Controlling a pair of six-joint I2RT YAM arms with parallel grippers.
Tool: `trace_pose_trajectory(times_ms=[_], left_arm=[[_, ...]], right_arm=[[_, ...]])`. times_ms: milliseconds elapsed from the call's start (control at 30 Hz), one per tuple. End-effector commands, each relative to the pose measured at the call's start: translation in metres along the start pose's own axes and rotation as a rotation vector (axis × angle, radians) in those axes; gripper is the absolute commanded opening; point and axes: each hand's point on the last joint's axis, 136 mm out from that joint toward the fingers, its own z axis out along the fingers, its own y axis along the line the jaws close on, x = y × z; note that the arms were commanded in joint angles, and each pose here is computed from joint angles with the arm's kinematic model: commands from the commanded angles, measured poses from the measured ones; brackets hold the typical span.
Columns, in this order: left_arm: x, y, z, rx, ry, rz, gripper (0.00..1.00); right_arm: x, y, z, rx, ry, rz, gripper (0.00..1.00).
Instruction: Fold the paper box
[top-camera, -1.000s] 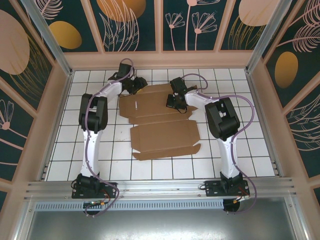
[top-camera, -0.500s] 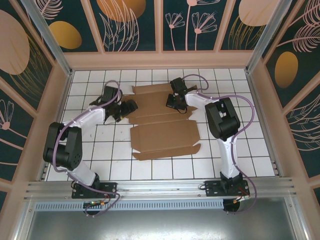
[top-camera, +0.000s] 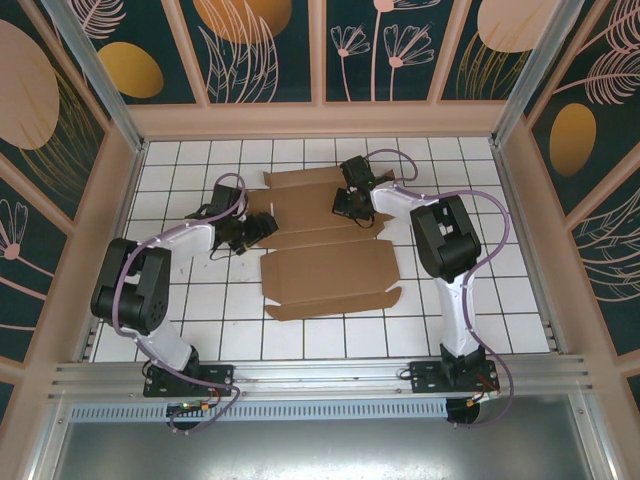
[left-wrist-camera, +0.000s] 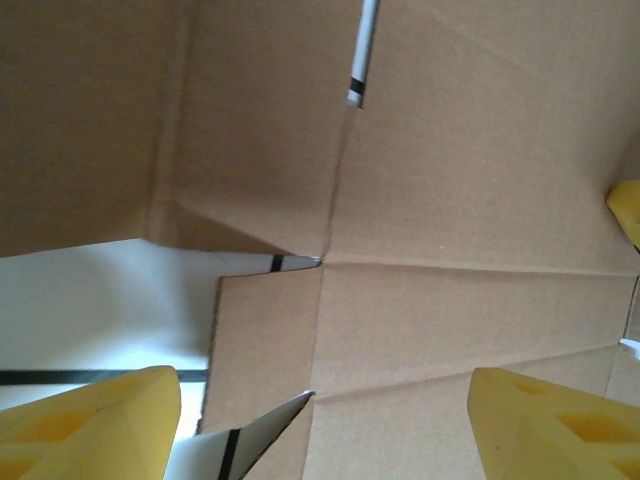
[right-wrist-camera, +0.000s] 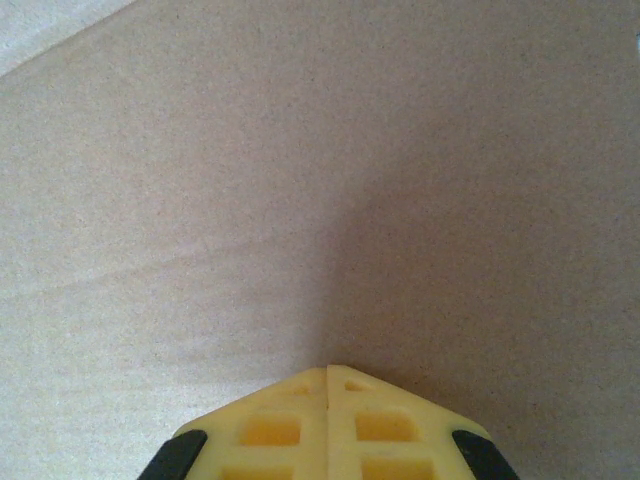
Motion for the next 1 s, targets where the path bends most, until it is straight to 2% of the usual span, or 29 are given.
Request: trace_pose_trajectory(times_ms=[0,200,300,433,633,800,867,967], left_arm=[[-0.003,-0.012,0.011,0.038,0.017,0.028,0.74],[-0.001,-0.023,0.008,0.068,0.018,0.037,0.73],[-0.001,-0.050,0.004,0.126,0.018,0.074,0.73],[0.008,-0.067,0.007,0.145,0.037,0.111,0.72],[0.024,-0.062,0.032,0.128,0.084,0.095,0.71],[0.036,-0.045,0.052,0.114,0.127,0.028,0.70],[0.035,-0.046,0.051,0.115,0.124,0.028,0.70],[0.018,-0.064,0.029,0.115,0.067,0.086,0.71]], right_arm=[[0.041,-0.023,0.015,0.071,0.115,0.008,0.00],[0.042,-0.021,0.015,0.055,0.118,0.007,0.00],[0.043,-0.020,0.017,0.050,0.122,0.009,0.00],[0.044,-0.016,0.018,0.049,0.124,0.005,0.00],[0.044,-0.015,0.019,0.054,0.122,0.003,0.00],[0.042,-0.016,0.016,0.060,0.118,-0.001,0.00],[0.040,-0.015,0.013,0.057,0.115,-0.007,0.00],[0.038,-0.015,0.009,0.059,0.108,-0.012,0.00]])
